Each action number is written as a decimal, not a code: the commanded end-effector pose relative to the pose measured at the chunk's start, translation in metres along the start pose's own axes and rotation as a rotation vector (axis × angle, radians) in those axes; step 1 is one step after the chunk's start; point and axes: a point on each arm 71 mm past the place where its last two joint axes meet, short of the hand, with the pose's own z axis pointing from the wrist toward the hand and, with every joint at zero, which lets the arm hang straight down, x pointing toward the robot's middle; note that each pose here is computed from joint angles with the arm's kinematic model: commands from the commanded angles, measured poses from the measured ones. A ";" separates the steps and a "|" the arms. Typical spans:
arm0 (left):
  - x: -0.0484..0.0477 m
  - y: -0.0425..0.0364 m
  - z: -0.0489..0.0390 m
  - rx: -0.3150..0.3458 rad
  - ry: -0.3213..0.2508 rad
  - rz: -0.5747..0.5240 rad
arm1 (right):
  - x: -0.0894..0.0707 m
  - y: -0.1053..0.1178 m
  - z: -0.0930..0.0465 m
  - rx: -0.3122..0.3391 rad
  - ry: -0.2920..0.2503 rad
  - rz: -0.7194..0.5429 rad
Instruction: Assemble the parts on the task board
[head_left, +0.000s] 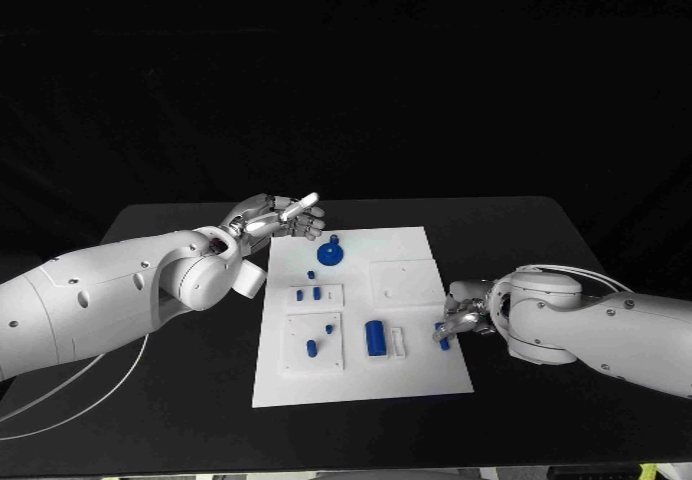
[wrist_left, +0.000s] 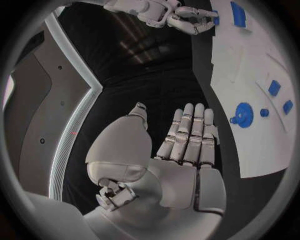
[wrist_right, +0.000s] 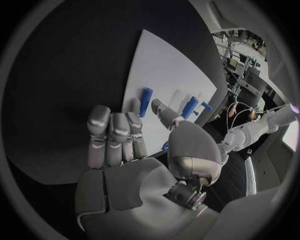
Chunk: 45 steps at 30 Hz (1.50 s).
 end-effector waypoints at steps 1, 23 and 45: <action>0.0020 -0.0014 0.0001 0.011 0.015 -0.011 | 0.003 0.002 0.003 0.010 -0.035 -0.143; 0.0018 -0.0015 -0.0003 0.012 0.015 -0.010 | 0.010 0.021 0.006 -0.034 -0.052 -0.212; 0.0014 -0.0014 -0.0005 0.012 0.015 -0.011 | 0.009 0.029 -0.004 -0.104 0.043 0.191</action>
